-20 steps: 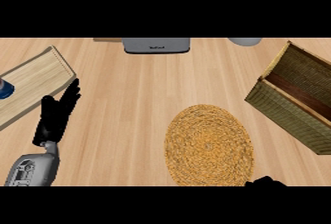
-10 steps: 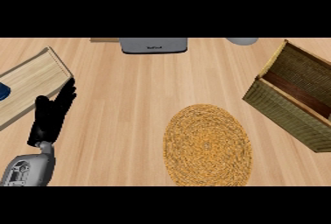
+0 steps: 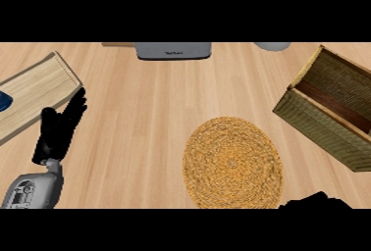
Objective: Pick the croissant from the placemat and place it in the basket
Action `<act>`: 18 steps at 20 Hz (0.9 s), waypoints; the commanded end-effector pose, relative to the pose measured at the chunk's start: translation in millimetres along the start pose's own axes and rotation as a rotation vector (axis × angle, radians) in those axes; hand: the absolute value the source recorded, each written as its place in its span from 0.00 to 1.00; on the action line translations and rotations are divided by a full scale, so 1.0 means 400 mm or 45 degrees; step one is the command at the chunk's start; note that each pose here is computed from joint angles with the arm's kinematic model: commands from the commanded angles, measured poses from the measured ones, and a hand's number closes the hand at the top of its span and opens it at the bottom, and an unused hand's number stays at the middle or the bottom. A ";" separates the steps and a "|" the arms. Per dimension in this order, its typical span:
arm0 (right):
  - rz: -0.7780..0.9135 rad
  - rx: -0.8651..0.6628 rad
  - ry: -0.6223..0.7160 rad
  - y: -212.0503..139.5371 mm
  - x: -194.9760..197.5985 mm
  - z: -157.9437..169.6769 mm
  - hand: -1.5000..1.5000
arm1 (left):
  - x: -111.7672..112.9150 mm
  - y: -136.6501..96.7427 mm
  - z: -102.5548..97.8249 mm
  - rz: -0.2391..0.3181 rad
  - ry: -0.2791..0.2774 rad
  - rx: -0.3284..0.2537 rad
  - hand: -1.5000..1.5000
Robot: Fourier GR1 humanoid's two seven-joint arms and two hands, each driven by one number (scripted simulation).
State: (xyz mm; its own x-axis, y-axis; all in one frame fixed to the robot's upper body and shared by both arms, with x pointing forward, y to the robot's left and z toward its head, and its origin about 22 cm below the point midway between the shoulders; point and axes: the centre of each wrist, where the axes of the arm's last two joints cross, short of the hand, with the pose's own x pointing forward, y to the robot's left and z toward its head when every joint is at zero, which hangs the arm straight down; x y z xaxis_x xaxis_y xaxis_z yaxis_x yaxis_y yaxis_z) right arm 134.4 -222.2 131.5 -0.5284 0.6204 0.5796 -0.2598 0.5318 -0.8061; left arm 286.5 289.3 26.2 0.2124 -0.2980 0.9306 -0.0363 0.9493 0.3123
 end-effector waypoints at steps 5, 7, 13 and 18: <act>0.014 -0.238 -0.045 -0.120 0.085 0.014 1.00 | 0.023 -0.017 -0.008 -0.007 -0.026 -0.019 0.50; 0.125 -0.251 0.016 -0.153 0.073 0.001 1.00 | 0.028 -0.014 -0.013 -0.019 -0.010 -0.012 0.50; 0.490 -0.357 0.246 -0.329 0.035 -0.053 1.00 | 0.045 -0.025 -0.016 -0.034 -0.014 -0.037 0.50; 0.523 -0.327 0.378 -0.550 -0.009 -0.068 1.00 | -0.008 -0.040 0.018 -0.008 -0.003 -0.061 0.50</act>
State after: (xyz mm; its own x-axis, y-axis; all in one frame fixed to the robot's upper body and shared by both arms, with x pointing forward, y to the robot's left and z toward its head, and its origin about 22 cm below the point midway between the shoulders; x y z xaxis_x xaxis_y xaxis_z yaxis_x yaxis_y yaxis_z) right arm 206.4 -292.1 260.5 -0.3388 0.8950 0.2903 0.1008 0.3412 -0.9346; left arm 289.3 277.3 29.1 0.2076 -0.3107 0.9276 -0.0031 0.9480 0.3182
